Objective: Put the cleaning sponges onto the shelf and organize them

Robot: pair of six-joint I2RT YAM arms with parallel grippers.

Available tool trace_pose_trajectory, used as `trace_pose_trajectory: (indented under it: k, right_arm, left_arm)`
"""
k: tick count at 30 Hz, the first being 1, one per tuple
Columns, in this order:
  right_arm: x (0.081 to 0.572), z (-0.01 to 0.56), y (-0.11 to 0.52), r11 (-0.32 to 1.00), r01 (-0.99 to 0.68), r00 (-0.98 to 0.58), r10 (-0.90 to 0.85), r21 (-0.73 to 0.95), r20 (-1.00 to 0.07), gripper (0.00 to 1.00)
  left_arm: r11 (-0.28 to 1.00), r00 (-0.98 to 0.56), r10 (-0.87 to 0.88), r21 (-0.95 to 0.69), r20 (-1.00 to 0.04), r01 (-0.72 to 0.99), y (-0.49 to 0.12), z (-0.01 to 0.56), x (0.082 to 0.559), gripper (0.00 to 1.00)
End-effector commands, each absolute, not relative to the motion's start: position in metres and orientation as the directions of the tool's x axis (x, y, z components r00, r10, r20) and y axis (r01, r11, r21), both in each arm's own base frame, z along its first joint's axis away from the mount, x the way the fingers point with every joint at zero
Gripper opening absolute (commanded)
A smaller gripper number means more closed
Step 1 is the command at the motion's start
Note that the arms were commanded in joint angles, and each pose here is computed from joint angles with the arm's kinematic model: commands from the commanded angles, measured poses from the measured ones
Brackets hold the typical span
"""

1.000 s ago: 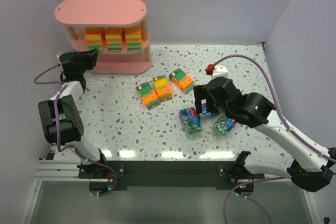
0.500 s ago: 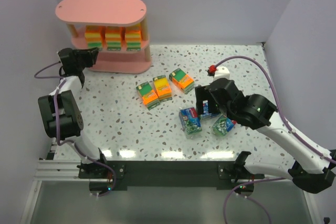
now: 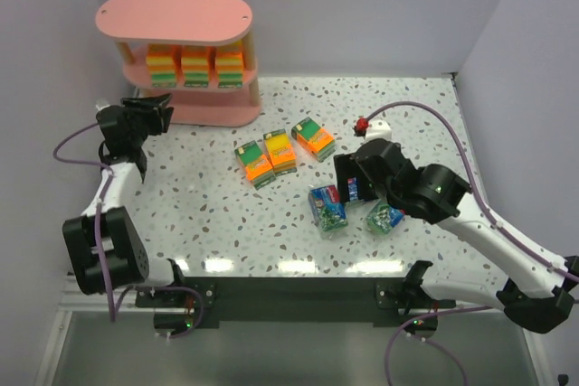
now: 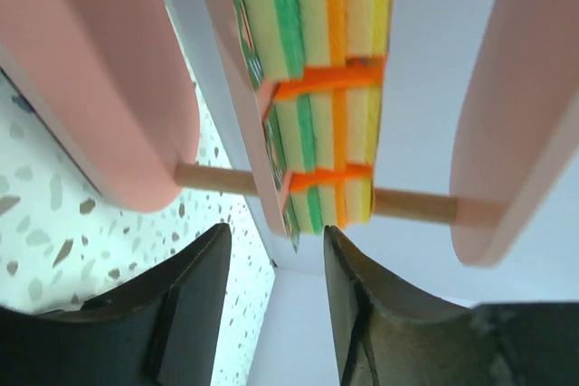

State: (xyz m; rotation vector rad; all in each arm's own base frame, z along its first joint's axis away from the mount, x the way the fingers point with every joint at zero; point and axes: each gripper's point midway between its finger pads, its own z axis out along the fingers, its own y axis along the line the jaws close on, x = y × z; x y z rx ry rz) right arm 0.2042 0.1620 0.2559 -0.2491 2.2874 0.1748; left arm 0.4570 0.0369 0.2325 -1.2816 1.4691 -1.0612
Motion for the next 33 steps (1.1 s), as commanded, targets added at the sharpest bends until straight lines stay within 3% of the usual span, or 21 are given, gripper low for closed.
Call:
trace_pose_trajectory:
  k: [1,6,13,15,20,33]
  right_arm:
    - [0.203,0.252,0.166,0.97,-0.232,-0.661,-0.1,0.075,-0.744,0.99]
    - [0.207,0.235,0.174,0.968,-0.242,-0.69,-0.127,0.062,-0.712,0.99]
    - [0.199,0.176,0.21,0.932,-0.35,-0.797,-0.247,0.089,-0.551,0.99]
    - [0.197,0.161,0.215,0.926,-0.364,-0.807,-0.261,0.098,-0.529,0.99]
    - [0.193,0.128,0.208,0.932,-0.359,-0.83,-0.292,0.054,-0.476,0.99]
    - [0.197,0.071,0.222,0.942,-0.327,-0.855,-0.258,0.082,-0.449,0.99]
  left_arm:
    - [0.184,-0.137,-0.977,-0.969,-0.162,-0.166,0.015,0.249,0.422,0.52]
    - [0.344,-0.301,-0.907,-0.93,-0.294,-0.129,-0.026,0.255,0.37,0.82]
    - [0.432,-0.492,-0.805,-0.896,-0.331,-0.104,-0.078,0.227,0.285,0.92]
    - [0.447,-0.505,-0.789,-0.891,-0.351,-0.078,-0.083,0.225,0.272,1.0]
    - [0.525,-0.521,-0.743,-0.848,-0.42,-0.065,-0.083,0.232,0.25,1.0]
    - [0.546,-0.595,-0.694,-0.835,-0.405,-0.069,-0.092,0.217,0.229,1.0]
